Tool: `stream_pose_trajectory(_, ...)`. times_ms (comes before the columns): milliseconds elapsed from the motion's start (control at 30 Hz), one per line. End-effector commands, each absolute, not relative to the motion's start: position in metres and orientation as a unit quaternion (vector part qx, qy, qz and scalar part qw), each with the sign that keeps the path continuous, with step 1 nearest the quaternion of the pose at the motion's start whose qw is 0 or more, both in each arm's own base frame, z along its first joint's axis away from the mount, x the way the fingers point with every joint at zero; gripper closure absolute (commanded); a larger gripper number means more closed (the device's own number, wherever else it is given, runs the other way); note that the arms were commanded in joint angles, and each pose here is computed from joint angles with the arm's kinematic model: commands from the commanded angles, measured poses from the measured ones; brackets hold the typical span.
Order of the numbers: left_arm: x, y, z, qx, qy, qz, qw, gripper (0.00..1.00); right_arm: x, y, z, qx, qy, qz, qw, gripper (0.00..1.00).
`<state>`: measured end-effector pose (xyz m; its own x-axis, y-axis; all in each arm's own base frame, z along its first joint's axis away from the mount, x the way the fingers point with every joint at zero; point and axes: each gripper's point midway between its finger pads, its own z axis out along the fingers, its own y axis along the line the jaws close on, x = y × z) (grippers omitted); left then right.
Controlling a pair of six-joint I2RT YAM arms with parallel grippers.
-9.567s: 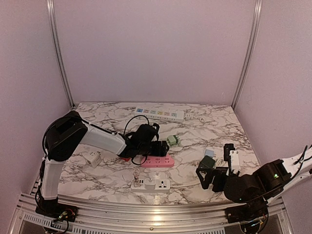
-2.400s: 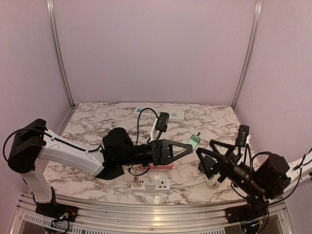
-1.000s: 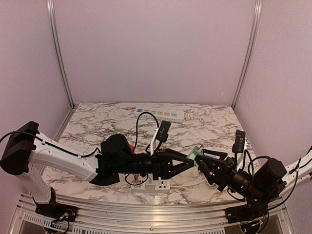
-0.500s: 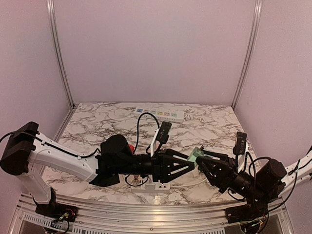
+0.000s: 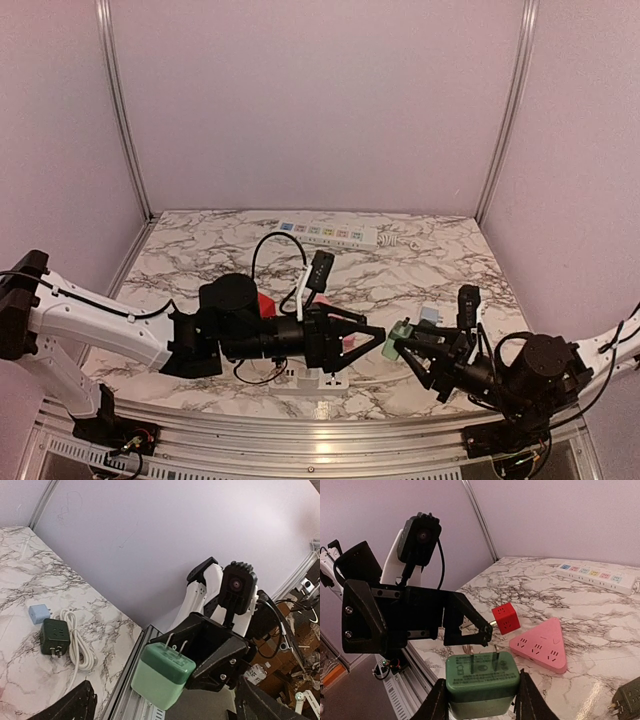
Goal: Insert the plug
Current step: Pass from the left arm to the right, then pass from the right arm to the left
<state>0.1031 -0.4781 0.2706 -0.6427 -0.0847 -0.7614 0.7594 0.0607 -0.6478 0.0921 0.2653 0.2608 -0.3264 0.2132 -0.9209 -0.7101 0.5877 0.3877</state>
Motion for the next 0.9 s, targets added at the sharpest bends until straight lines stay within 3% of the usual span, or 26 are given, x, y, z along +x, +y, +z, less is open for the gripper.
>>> stream_pose_trajectory(0, 0.131, -0.468, 0.262, 0.255, 0.716, -0.532, 0.373, 0.01, 0.096, 0.268, 0.256, -0.201, 0.728, 0.360, 0.547, 0.76)
stream_pose_trajectory(367, 0.123, -0.490, 0.234, 0.307, 0.761, -0.482, 0.307, 0.01, 0.093, 0.307, 0.233, -0.280, 0.751, 0.252, 0.542, 0.73)
stream_pose_trajectory(867, 0.130, -0.482, 0.216, 0.301, 0.784, -0.446, 0.308, 0.05, 0.101, 0.297, 0.230, -0.255, 0.759, 0.233, 0.552, 0.73)
